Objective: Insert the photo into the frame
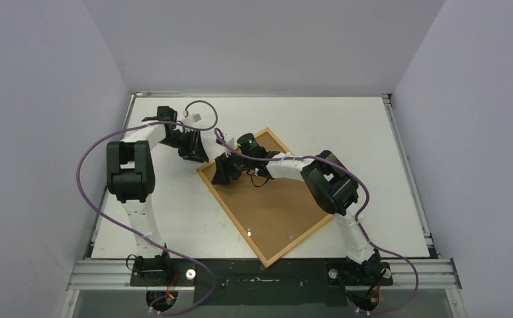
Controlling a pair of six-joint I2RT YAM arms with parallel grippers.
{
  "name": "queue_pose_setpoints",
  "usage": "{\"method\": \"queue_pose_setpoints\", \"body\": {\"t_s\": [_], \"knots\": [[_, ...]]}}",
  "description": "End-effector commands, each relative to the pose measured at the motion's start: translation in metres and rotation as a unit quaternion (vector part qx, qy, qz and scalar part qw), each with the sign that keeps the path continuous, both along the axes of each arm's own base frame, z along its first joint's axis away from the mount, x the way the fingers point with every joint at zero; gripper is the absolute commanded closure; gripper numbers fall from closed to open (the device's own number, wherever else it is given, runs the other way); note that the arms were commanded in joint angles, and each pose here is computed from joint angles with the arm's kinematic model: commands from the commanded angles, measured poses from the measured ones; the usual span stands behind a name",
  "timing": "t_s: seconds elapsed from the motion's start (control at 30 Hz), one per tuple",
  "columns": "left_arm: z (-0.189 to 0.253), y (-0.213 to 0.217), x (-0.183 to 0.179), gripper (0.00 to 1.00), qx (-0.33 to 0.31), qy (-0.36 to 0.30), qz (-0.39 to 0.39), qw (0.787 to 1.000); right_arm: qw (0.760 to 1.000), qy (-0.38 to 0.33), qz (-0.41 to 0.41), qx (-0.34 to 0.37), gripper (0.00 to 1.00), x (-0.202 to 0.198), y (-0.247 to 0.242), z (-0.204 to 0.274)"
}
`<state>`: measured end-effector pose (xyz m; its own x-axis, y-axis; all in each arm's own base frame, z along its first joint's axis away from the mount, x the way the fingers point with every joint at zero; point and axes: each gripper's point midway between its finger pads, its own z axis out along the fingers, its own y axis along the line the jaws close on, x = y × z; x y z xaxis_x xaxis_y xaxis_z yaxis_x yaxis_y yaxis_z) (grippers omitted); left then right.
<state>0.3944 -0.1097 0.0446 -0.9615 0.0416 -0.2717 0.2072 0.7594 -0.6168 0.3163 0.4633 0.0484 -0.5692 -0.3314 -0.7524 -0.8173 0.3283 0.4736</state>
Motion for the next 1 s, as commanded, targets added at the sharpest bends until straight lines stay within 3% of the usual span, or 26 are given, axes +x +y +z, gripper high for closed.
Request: {"method": "queue_pose_setpoints", "body": {"t_s": [0.0, 0.3, 0.6, 0.97], "knots": [[0.037, 0.008, 0.021, 0.67, 0.026, -0.080, -0.023, 0.996, 0.999, -0.026, 0.015, 0.035, 0.46, 0.006, 0.010, 0.016], [0.004, 0.011, 0.010, 0.65, 0.035, -0.048, -0.040, 0.997, 0.999, -0.022, 0.026, 0.040, 0.47, 0.001, 0.013, 0.014], [-0.012, 0.000, 0.004, 0.74, 0.045, -0.037, -0.065, 0.996, 0.999, -0.017, 0.032, 0.037, 0.48, -0.006, 0.018, 0.006], [-0.024, -0.001, -0.002, 0.78, 0.051, -0.022, -0.068, 0.996, 0.999, -0.011, 0.035, 0.035, 0.49, -0.010, 0.017, 0.001]]}}
